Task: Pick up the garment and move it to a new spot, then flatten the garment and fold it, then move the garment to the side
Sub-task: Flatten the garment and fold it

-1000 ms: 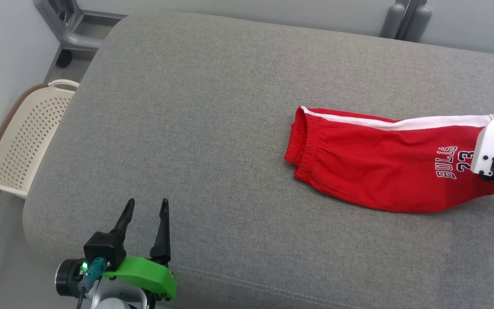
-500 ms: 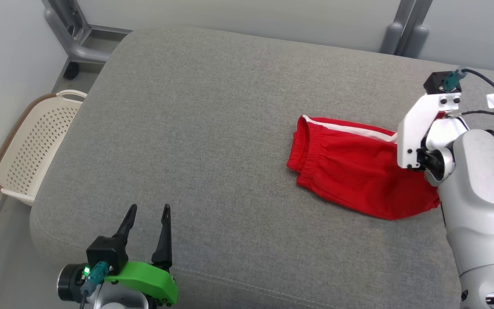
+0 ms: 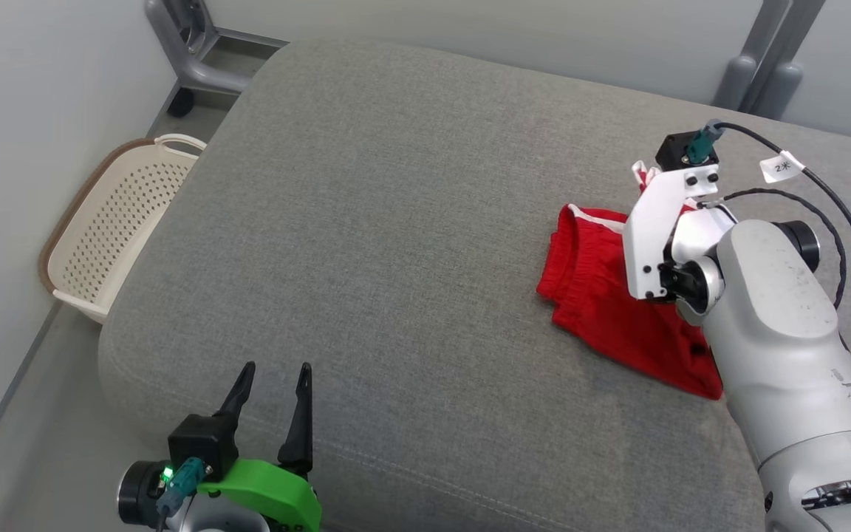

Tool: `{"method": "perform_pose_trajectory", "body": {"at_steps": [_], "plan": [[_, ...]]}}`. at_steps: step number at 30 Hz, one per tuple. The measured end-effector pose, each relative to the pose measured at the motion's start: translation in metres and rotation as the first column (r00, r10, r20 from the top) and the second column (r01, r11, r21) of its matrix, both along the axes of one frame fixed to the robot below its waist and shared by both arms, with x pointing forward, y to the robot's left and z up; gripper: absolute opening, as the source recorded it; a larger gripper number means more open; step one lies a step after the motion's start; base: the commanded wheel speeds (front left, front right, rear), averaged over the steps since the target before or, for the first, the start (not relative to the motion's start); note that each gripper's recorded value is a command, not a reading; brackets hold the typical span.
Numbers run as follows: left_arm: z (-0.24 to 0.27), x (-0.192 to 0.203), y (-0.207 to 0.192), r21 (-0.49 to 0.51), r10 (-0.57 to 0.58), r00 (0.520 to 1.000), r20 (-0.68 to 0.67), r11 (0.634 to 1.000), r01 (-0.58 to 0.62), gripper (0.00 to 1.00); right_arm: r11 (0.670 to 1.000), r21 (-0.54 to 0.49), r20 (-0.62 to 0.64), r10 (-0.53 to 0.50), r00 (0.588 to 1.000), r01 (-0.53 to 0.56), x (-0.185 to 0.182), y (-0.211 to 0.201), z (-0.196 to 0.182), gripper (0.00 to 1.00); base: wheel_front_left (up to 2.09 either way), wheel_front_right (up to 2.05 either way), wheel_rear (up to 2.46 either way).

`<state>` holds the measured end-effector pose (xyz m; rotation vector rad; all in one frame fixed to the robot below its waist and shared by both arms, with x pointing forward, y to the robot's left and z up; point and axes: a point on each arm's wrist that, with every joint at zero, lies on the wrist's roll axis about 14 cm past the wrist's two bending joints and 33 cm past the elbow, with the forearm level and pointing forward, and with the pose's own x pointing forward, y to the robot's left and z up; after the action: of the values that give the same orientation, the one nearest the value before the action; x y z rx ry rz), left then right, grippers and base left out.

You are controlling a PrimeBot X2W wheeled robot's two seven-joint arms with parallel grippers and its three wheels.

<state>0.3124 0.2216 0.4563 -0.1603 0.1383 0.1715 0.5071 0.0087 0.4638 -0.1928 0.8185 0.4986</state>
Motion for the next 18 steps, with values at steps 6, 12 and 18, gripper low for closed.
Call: {"method": "perform_pose_trajectory", "body": {"at_steps": [6,12,18], "plan": [[-0.002,-0.009,0.006,-0.002,0.031,1.0,-0.008,1.0,-0.031,1.0,0.998,-0.003,-0.014,0.059,0.998,-0.059,-0.004,0.025,-0.005,0.0,0.0,0.0,0.0],[-0.005,-0.016,0.01,-0.003,0.053,0.998,-0.015,0.999,-0.053,1.0,0.994,-0.011,-0.027,0.105,0.994,-0.106,-0.005,0.044,-0.01,0.0,0.0,0.0,0.0],[-0.009,-0.02,0.013,-0.009,0.071,0.997,-0.026,0.997,-0.072,1.0,0.99,-0.013,-0.05,0.139,0.989,-0.139,-0.009,0.056,-0.021,0.0,0.0,0.0,0.0]]}}
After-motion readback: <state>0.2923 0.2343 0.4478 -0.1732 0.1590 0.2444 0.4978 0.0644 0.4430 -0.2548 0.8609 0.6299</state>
